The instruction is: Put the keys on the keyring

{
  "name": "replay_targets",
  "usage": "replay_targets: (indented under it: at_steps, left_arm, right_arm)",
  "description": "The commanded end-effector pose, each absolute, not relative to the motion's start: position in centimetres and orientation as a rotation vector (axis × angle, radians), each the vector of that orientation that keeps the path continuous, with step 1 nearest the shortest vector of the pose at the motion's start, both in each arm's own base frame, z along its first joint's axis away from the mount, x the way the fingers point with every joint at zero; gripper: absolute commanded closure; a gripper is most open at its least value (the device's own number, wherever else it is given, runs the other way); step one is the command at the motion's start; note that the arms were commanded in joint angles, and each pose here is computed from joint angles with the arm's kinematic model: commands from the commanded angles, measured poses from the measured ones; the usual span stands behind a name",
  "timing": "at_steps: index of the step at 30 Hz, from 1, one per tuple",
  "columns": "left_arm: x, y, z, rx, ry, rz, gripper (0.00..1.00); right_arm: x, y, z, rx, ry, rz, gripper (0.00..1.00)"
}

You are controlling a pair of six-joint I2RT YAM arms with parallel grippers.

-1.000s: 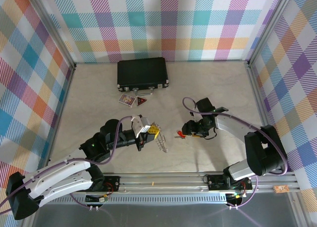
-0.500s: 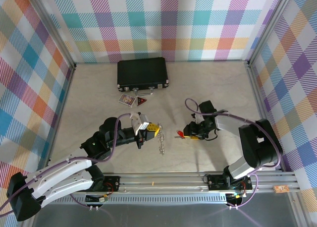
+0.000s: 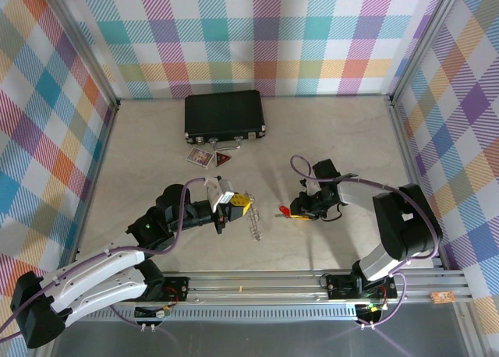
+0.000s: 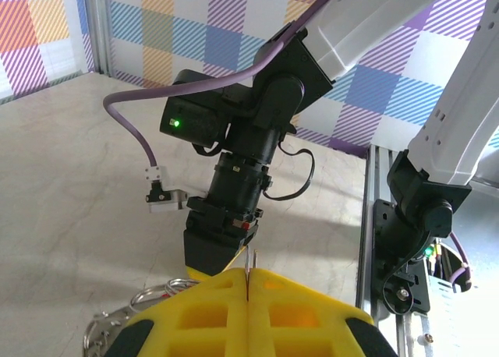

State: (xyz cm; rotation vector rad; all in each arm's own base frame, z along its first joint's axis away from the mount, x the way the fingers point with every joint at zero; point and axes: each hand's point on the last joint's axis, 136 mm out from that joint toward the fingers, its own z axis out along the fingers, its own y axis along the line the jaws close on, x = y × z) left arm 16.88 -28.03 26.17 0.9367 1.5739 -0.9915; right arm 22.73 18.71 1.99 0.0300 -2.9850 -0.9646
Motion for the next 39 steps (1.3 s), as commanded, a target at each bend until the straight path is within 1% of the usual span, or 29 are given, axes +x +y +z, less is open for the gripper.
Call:
replay_targets:
  at_steps: [1,5,13,22,31,36,39]
  left_arm:
    - [16.9,-28.0,27.8,0.918,1.509,-1.017,1.0]
    - [17.0,-28.0,27.7,0.919,1.511,-1.02,1.0]
    - [17.1,-28.0,27.6,0.919,1.513,-1.024,1.0]
    - [17.0,-28.0,27.7,0.919,1.51,-1.033,1.0]
    - [16.9,-28.0,27.8,0.92,1.511,-1.038,1.0]
    - [16.8,-28.0,27.9,0.922,1.508,-1.038,1.0]
    - [16.7,-28.0,28.1,0.926,1.506,-1.045,1.0]
  right_arm:
    - [21.9,18.9,1.3,0.044,-2.941,-0.979,0.73]
    - [21.9,19.0,1.3,0.049,-2.933,-0.987,0.76]
    - [21.8,19.1,1.3,0.058,-2.927,-0.992,0.79]
    - [21.9,19.1,1.3,0.06,-2.927,-0.998,0.86]
    - [21.9,19.1,1.4,0.063,-2.934,-1.001,0.9]
    - [21.9,19.2,1.7,0.076,-2.942,-1.024,0.91]
    - [21.8,19.7,2.4,0.125,-2.948,-1.07,0.95]
